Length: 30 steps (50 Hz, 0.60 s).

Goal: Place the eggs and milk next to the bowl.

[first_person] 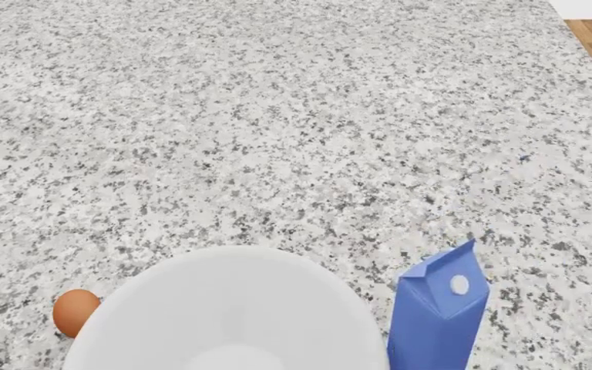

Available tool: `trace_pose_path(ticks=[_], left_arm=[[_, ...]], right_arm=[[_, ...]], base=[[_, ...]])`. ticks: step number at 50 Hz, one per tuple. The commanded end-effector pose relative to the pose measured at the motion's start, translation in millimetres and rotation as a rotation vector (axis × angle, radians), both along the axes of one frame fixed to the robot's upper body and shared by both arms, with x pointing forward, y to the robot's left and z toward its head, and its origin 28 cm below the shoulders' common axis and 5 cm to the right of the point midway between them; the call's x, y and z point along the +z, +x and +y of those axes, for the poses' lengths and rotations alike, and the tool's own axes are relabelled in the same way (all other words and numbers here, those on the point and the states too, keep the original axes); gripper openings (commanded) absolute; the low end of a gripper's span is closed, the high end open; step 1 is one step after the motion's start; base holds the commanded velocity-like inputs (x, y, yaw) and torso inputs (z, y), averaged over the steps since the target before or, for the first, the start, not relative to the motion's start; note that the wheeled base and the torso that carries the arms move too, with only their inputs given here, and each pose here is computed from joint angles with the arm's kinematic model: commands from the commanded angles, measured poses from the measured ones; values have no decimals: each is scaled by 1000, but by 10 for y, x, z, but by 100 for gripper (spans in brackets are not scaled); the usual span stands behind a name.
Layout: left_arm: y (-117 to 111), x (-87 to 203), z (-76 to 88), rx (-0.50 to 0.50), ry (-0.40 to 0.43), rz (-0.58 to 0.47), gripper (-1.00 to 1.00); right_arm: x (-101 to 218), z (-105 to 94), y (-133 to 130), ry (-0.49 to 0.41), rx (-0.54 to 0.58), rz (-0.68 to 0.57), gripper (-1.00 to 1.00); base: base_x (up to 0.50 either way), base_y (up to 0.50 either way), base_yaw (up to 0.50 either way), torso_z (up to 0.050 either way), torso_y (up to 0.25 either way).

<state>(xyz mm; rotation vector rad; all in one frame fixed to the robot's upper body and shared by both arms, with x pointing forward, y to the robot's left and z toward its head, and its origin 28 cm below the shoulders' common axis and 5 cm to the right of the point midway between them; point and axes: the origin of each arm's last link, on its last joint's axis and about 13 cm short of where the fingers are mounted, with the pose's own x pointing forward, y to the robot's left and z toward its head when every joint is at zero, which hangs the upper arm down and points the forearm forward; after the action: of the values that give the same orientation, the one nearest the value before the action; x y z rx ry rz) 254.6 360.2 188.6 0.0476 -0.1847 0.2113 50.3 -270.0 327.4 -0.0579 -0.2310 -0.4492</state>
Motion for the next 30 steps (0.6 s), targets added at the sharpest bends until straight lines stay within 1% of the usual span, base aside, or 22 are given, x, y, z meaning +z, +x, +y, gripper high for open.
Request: trace_pose_path(ticks=[1, 10, 14, 25, 27, 30], left_arm=[[20, -22, 5, 76, -32, -101, 100], [23, -27, 1, 140, -41, -144, 100], [25, -28, -1, 167, -43, -163, 100], [33, -37, -11, 302, -82, -245, 100], [36, -39, -13, 328, -93, -269, 100], [45, -43, -16, 371, -100, -332, 100]], right_arm=[[-87, -110, -257, 36, -115, -30, 100], [-189, -162, -455, 60, -172, -31, 100], [-201, -173, -500, 64, -183, -32, 100], [-226, -148, -495, 62, -181, -31, 100], [-217, -139, -489, 59, -178, -31, 100], [-194, -104, -478, 49, -166, -37, 100]], base=[[0, 0, 0, 0, 0], [0, 0, 0, 0, 0], [0, 0, 0, 0, 0], [0, 0, 0, 0, 0], [0, 0, 0, 0, 0], [0, 0, 0, 0, 0]])
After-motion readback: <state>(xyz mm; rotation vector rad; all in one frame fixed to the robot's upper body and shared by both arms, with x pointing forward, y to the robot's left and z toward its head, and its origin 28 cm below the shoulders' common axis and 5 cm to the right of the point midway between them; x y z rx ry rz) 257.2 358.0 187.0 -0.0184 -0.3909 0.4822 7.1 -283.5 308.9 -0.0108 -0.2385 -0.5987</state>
